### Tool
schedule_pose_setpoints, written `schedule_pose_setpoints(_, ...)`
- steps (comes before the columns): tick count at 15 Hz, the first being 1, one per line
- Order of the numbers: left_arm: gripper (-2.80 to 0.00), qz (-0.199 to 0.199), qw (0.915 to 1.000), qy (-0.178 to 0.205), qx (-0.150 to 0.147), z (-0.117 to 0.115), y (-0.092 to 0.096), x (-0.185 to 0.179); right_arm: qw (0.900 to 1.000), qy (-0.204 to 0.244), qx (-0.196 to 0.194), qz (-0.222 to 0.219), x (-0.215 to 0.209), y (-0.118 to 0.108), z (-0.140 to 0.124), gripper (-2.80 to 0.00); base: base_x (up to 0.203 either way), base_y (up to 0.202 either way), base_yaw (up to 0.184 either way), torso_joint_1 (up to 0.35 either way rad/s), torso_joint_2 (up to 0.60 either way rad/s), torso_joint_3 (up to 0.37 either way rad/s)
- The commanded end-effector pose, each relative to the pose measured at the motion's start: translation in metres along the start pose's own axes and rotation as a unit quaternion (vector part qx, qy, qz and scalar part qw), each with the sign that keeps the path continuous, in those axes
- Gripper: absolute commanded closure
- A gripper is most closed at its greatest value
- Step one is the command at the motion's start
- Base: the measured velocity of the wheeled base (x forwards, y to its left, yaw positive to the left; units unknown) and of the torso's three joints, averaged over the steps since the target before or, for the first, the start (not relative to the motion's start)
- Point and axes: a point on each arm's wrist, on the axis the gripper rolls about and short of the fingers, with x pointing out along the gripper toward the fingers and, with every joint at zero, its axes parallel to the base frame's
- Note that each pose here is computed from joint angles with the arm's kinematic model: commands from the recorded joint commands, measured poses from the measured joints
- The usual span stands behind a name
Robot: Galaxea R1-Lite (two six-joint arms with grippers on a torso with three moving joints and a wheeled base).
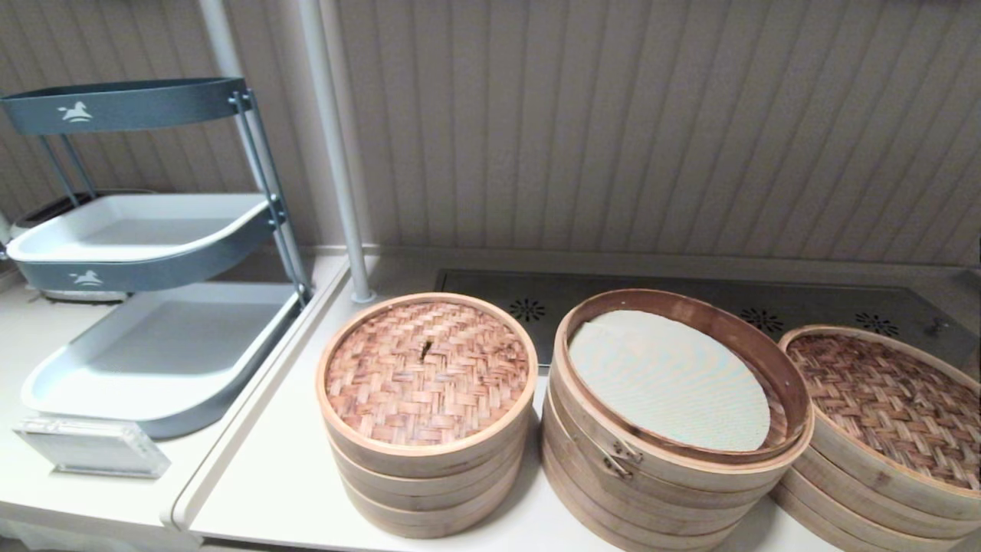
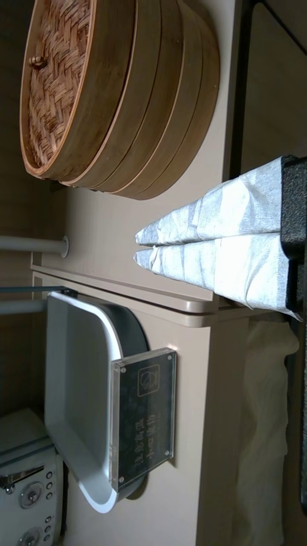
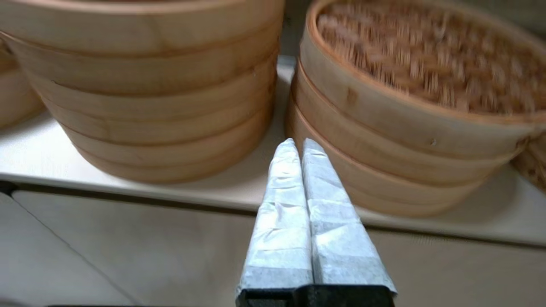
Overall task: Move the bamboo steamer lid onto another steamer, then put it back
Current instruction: Pick up the steamer
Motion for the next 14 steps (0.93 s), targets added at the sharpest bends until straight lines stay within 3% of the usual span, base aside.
schedule_pose_setpoints(1, 0.00, 0.000, 0.9999, 0.012, 0.000, -0.0070, 0.0000, 0.0014, 0.999, -0.043, 0.004, 0.006, -0.0066, 0.0006, -0.0101, 0.00, 0.000, 0.000, 0.000, 0.000, 0.00, 0.000)
schedule_pose_setpoints(3, 0.00, 0.000, 0.9999, 0.012, 0.000, -0.0070, 0.0000, 0.0014, 0.999, -0.041, 0.019, 0.004, -0.0065, 0.0004, -0.0105, 0.00, 0.000, 0.000, 0.000, 0.000, 0.00, 0.000)
schedule_pose_setpoints(14, 0.00, 0.000, 0.9999, 0.012, 0.000, -0.0070, -0.0001, 0.0014, 0.999, -0.044, 0.019, 0.004, -0.0069, 0.0003, -0.0091, 0.00, 0.000, 0.000, 0.000, 0.000, 0.00, 0.000)
